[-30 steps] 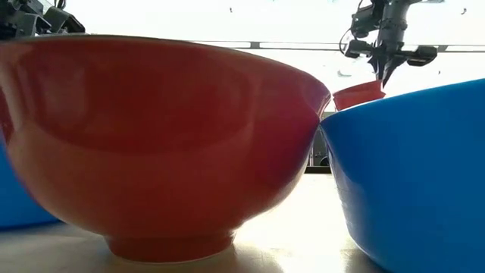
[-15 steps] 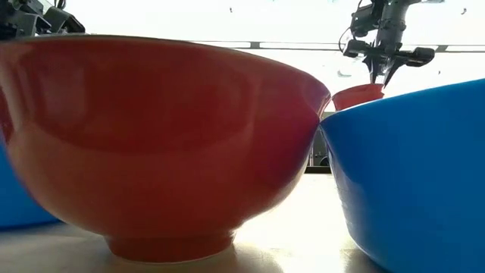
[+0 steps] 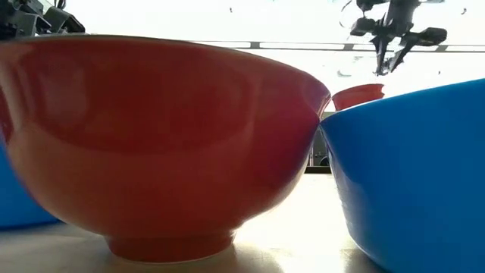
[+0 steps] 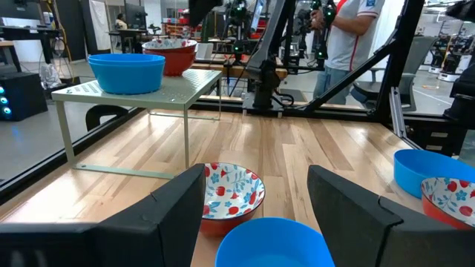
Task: Pick & Place Mini bowls
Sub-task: Stack the blue bowl on the blue bowls on the shelf
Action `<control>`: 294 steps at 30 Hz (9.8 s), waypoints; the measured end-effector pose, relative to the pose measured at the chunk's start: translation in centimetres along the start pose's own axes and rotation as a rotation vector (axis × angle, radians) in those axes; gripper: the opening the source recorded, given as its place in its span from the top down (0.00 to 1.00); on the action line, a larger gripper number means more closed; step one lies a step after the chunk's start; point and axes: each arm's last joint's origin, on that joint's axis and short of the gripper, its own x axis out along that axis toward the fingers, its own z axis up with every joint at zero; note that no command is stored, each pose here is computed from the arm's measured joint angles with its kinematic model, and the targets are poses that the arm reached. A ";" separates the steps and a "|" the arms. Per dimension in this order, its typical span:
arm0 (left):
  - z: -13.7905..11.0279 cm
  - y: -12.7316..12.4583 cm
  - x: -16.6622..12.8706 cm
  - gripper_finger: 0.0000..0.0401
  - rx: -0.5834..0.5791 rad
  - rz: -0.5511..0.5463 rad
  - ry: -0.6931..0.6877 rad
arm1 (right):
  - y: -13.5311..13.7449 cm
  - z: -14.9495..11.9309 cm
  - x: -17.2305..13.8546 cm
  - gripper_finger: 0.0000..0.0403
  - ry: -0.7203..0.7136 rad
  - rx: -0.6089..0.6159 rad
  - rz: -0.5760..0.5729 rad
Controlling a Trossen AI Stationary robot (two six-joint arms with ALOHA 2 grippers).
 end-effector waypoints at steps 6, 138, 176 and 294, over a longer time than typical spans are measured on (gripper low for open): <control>0.0 0.0 0.0 0.42 0.000 -0.001 0.001 | 0.7 -3.1 -0.7 0.84 -0.079 -0.094 -0.028; 0.0 0.0 0.0 0.42 0.000 0.000 0.000 | 12.1 -40.0 13.7 0.71 0.537 -0.939 0.226; 0.0 0.0 0.0 0.42 0.000 0.000 0.000 | 11.0 -20.9 2.7 1.00 0.339 -0.925 0.448; 0.0 0.0 0.0 0.42 0.000 0.000 0.000 | 8.7 -7.0 8.4 1.00 -0.585 -0.409 0.316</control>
